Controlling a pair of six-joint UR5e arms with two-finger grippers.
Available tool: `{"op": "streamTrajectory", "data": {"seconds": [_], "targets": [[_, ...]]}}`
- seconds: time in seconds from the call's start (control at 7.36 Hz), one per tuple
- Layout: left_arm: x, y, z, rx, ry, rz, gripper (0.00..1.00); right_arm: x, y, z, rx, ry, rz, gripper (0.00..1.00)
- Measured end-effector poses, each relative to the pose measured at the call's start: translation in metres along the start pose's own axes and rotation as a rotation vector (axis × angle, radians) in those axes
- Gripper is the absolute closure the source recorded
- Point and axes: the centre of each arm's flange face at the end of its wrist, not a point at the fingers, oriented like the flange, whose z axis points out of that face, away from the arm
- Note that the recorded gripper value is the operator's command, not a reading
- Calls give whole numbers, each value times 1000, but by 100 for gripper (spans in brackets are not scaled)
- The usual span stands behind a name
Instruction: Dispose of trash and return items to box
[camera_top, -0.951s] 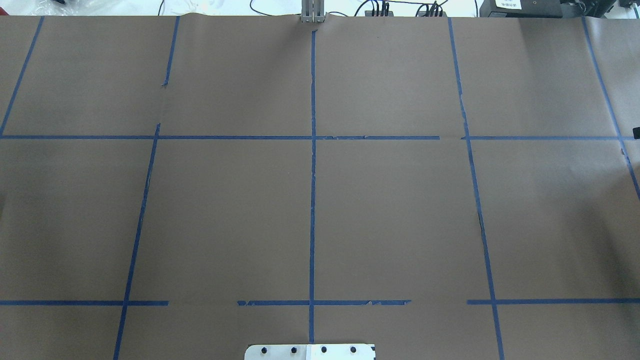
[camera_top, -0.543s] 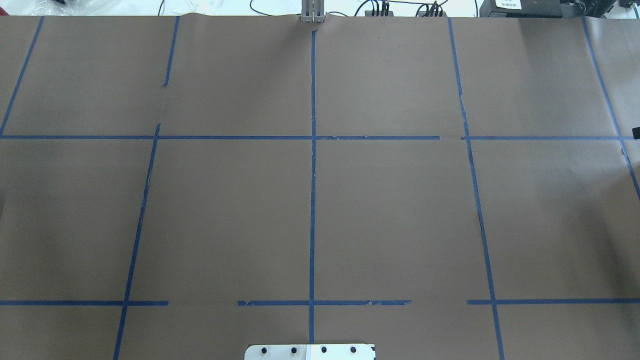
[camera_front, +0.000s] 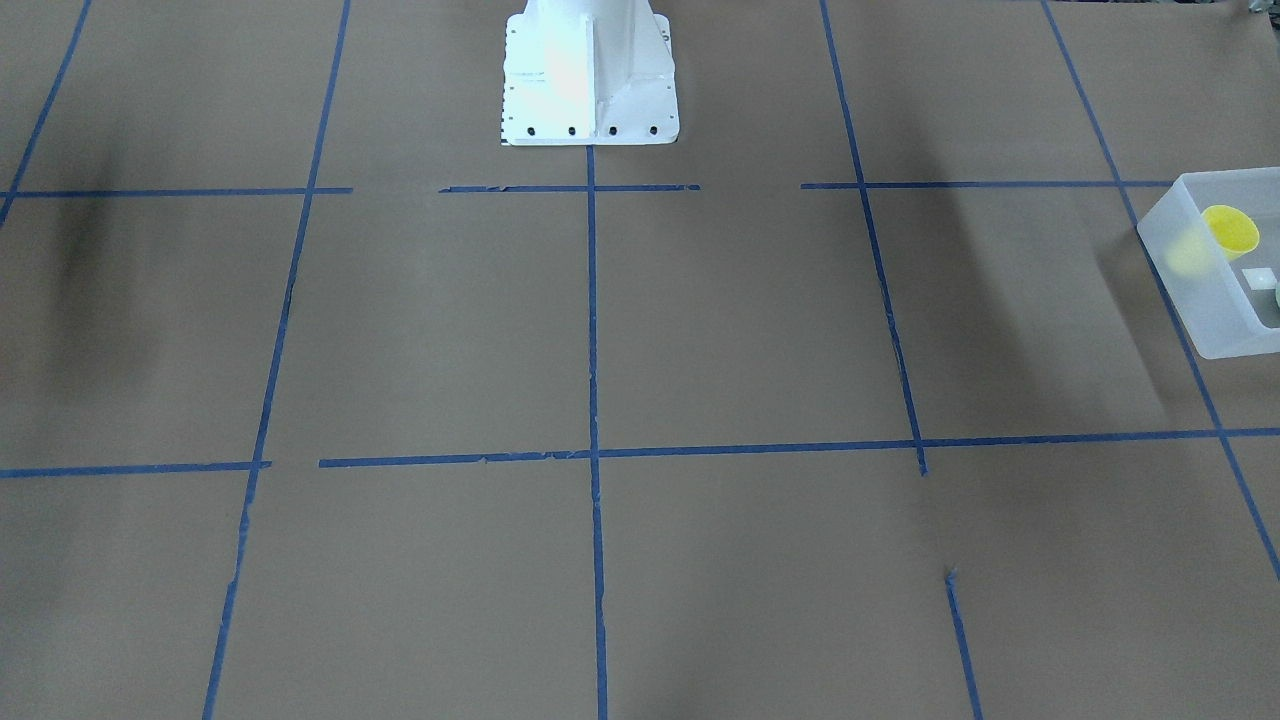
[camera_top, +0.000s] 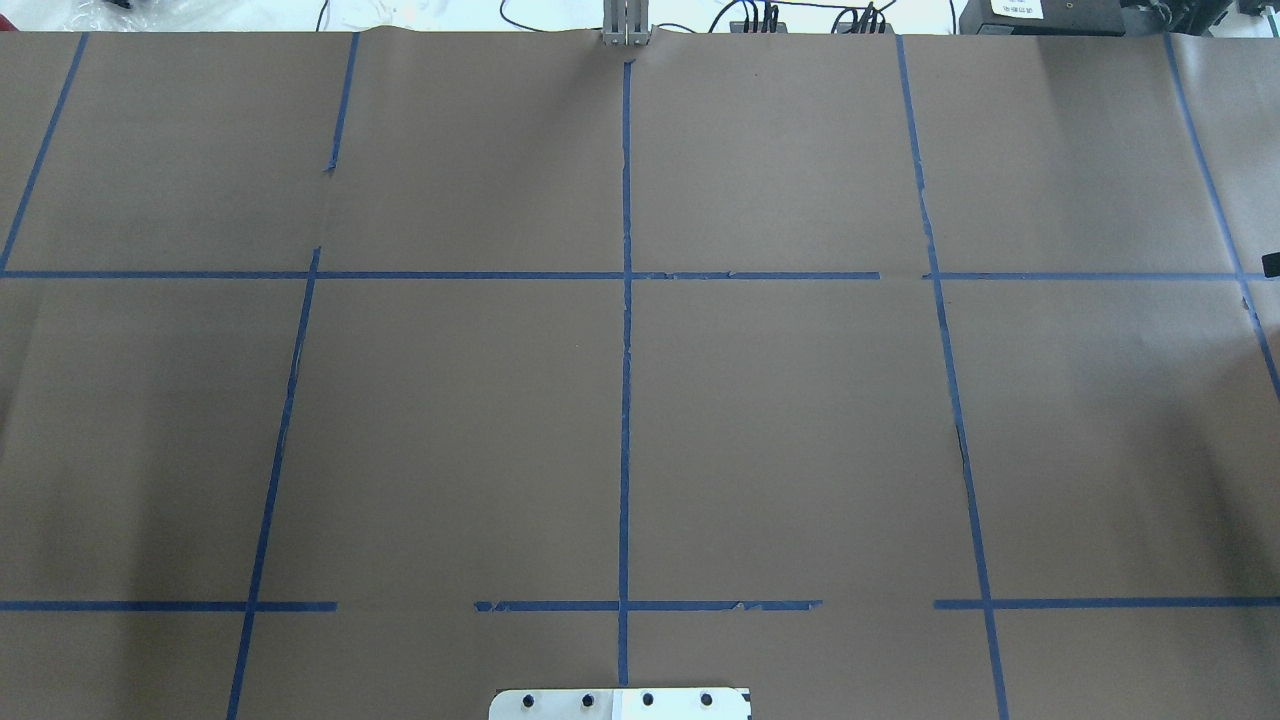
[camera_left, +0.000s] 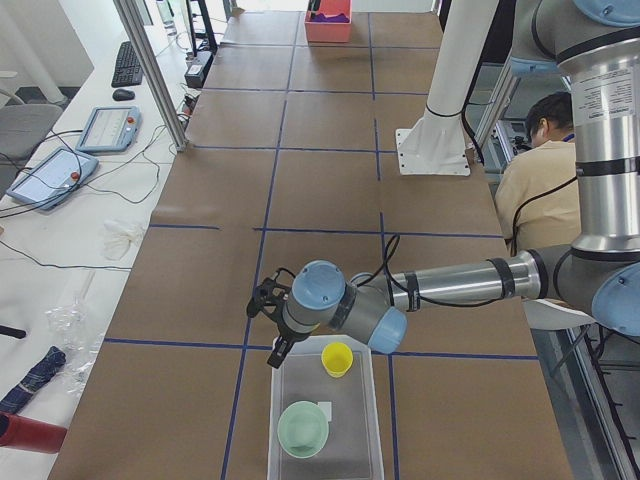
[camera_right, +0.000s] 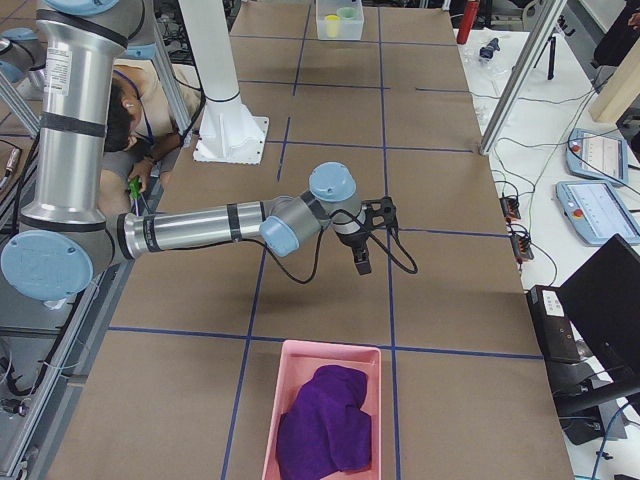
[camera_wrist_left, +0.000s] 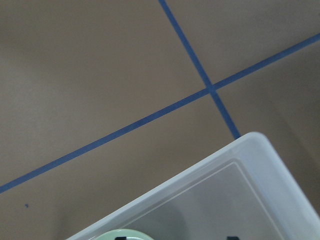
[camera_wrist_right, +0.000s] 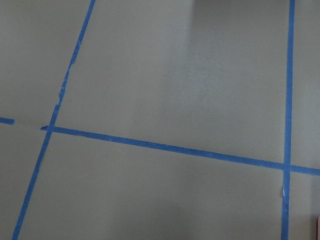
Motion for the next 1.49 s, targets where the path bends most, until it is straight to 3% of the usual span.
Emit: {"op": "streamTrajectory", "data": {"seconds": [0.27, 0.54, 0.81, 1.09, 1.49], "targets": [[12, 18, -12, -93, 10, -92, 0, 3, 3, 0, -4, 3, -3, 0], [9, 34, -9, -143, 22, -148, 0, 14, 21, 3, -37, 8, -36, 0], [7, 35, -11, -224, 39, -203, 0, 28, 57, 4, -112, -60, -20, 0], [5, 33, -22, -238, 48, -146, 0, 53, 84, -9, -128, -88, 50, 0], [1, 32, -26, -237, 48, -141, 0, 73, 90, -22, -126, -69, 125, 0]]}}
